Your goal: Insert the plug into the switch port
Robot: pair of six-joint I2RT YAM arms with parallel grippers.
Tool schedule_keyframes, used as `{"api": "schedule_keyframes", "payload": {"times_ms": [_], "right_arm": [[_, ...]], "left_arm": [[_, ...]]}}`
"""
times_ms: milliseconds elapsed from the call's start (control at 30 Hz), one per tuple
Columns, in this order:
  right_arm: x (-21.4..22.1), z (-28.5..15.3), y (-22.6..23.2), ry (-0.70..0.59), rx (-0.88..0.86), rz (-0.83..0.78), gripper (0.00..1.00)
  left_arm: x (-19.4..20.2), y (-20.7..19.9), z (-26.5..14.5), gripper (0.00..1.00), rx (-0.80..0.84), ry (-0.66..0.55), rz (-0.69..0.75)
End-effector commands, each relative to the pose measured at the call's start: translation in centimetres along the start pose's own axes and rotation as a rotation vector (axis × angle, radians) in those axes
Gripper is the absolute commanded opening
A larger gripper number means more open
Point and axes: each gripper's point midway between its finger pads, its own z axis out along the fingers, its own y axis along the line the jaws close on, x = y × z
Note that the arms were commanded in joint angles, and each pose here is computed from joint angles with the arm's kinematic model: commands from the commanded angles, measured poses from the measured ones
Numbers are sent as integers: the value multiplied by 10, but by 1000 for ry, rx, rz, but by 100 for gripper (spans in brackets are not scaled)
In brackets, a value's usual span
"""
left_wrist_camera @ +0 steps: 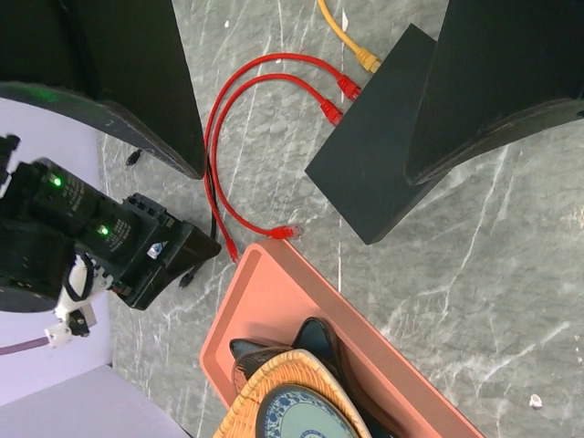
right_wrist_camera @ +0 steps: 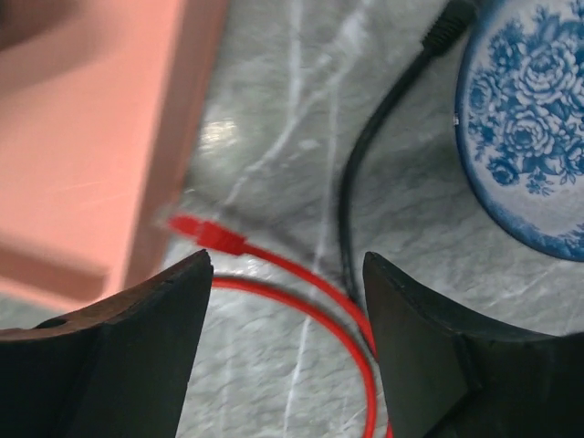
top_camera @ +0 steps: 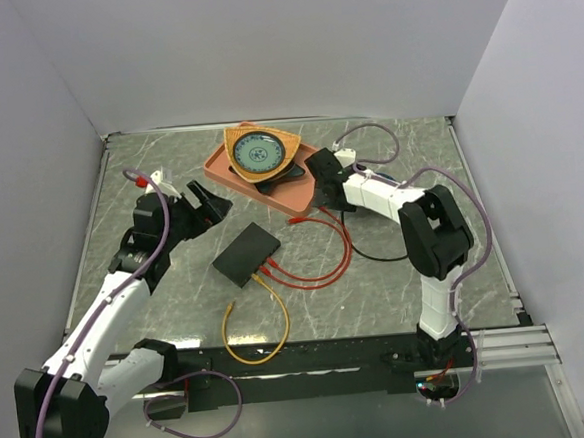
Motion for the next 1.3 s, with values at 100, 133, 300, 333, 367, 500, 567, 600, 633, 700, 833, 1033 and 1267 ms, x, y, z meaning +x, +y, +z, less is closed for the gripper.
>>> {"api": "schedule_keyframes", "payload": {"times_ms": [100, 133, 300, 333, 367, 500, 567, 600, 633, 700, 833, 1033, 1267], "right_arm": [[-15, 13, -15, 5, 59, 68, 68], [-16, 16, -18, 7, 65, 71, 68], [-10, 33, -26, 35, 82, 78, 62], [-6, 35, -27, 42, 82, 71, 60], [-7, 38, -28, 44, 79, 78, 58], [1, 50, -30, 64, 84, 56, 45], [2, 52, -29, 68, 82, 55, 38], [3, 54, -29, 75, 78, 56, 33], [4, 56, -28, 74, 68, 53, 29], [6, 56, -28, 81, 58, 49, 18], [7, 57, -26, 89, 33, 21, 0], [-6, 45, -24, 57, 8, -12, 0], [-51, -9, -31, -86, -45, -23, 0]], "left_arm": [[-18, -22, -1, 96, 67, -34, 33], [-18, -21, 0, 96, 66, -31, 36], [-15, -19, 3, 96, 61, -23, 36], [-15, -20, 3, 96, 64, -25, 38], [-15, -20, 3, 96, 63, -21, 38], [-14, -20, 3, 96, 67, -19, 35], [-15, -20, 3, 96, 63, -21, 38], [-16, -20, 2, 96, 64, -25, 40], [-16, -20, 1, 96, 62, -25, 43], [-17, -20, -1, 96, 58, -32, 46], [-20, -17, -3, 96, 38, -42, 55], [-21, -18, -7, 96, 41, -51, 56], [-20, -18, -8, 96, 51, -55, 50]]}}
